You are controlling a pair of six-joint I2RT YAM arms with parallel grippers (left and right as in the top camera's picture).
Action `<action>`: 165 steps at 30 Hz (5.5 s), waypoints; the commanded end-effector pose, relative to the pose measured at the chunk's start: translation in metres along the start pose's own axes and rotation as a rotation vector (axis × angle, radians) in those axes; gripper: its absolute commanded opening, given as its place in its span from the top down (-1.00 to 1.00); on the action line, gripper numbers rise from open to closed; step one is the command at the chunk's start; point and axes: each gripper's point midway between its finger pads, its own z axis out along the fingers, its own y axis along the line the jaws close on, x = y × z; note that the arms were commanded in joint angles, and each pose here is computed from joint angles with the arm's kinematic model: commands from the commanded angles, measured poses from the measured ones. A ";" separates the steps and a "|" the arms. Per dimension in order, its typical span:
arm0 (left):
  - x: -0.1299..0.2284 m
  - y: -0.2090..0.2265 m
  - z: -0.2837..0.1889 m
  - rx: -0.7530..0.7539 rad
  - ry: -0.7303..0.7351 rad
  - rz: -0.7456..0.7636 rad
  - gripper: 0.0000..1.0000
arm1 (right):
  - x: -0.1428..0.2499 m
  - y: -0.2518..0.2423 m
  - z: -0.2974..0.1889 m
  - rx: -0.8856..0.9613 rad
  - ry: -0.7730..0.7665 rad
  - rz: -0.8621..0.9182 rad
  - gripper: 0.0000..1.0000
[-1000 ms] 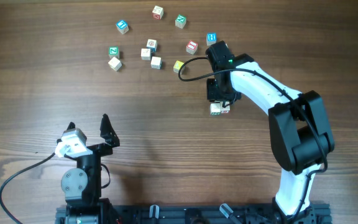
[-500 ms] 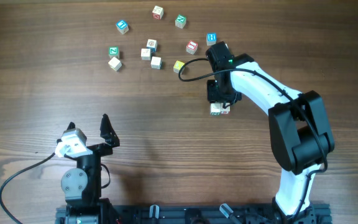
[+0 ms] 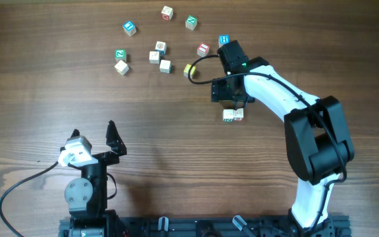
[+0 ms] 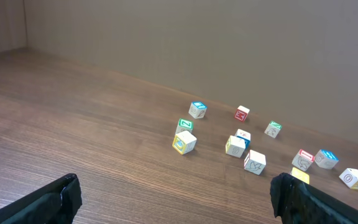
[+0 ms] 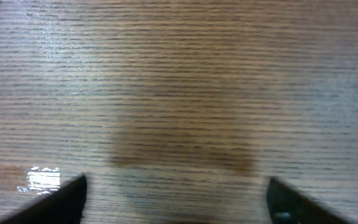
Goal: Form a horizontal line
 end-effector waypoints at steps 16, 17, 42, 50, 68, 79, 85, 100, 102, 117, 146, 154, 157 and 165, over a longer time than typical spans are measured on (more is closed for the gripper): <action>-0.001 0.001 0.000 -0.008 -0.008 0.016 -1.00 | 0.057 0.004 -0.023 -0.013 0.251 0.015 -0.99; -0.001 0.001 0.000 -0.009 -0.008 0.016 -1.00 | 0.058 0.002 -0.021 -0.008 0.248 0.013 -0.99; -0.001 0.001 0.000 -0.009 -0.008 0.016 -1.00 | 0.058 -0.012 -0.012 0.062 0.217 0.002 -0.29; -0.001 0.001 0.000 -0.008 -0.008 0.016 -1.00 | 0.044 -0.025 -0.010 0.121 0.156 0.009 -0.22; -0.001 0.001 0.000 -0.009 -0.008 0.015 -1.00 | 0.034 -0.026 -0.008 0.089 0.133 0.009 -0.47; -0.001 0.001 0.000 -0.008 -0.008 0.016 -1.00 | 0.016 -0.030 -0.007 0.121 0.054 0.010 -0.99; -0.001 0.001 0.000 -0.008 -0.008 0.016 -1.00 | -0.037 -0.016 -0.011 0.077 -0.155 -0.073 -0.99; -0.001 0.001 0.000 -0.008 -0.008 0.016 -1.00 | -0.095 0.054 -0.126 -0.236 -0.222 -0.119 -0.99; -0.001 0.001 0.000 -0.009 -0.008 0.016 -1.00 | -0.095 0.054 -0.126 -0.235 -0.222 -0.120 -0.99; 0.000 0.001 0.000 -0.008 -0.007 0.016 -1.00 | -0.096 0.054 -0.126 -0.236 -0.224 -0.120 -0.99; -0.001 0.001 0.000 -0.008 -0.008 0.016 -1.00 | -0.096 0.054 -0.126 -0.236 -0.224 -0.120 -0.99; -0.001 0.001 0.000 -0.008 -0.008 0.016 -1.00 | -0.096 0.054 -0.126 -0.236 -0.224 -0.120 -0.99; 0.000 0.001 0.000 -0.008 -0.007 0.016 -1.00 | -0.096 0.054 -0.126 -0.236 -0.224 -0.120 -0.99; -0.001 0.001 0.000 -0.008 -0.008 0.016 -1.00 | -0.096 0.054 -0.126 -0.236 -0.224 -0.120 -1.00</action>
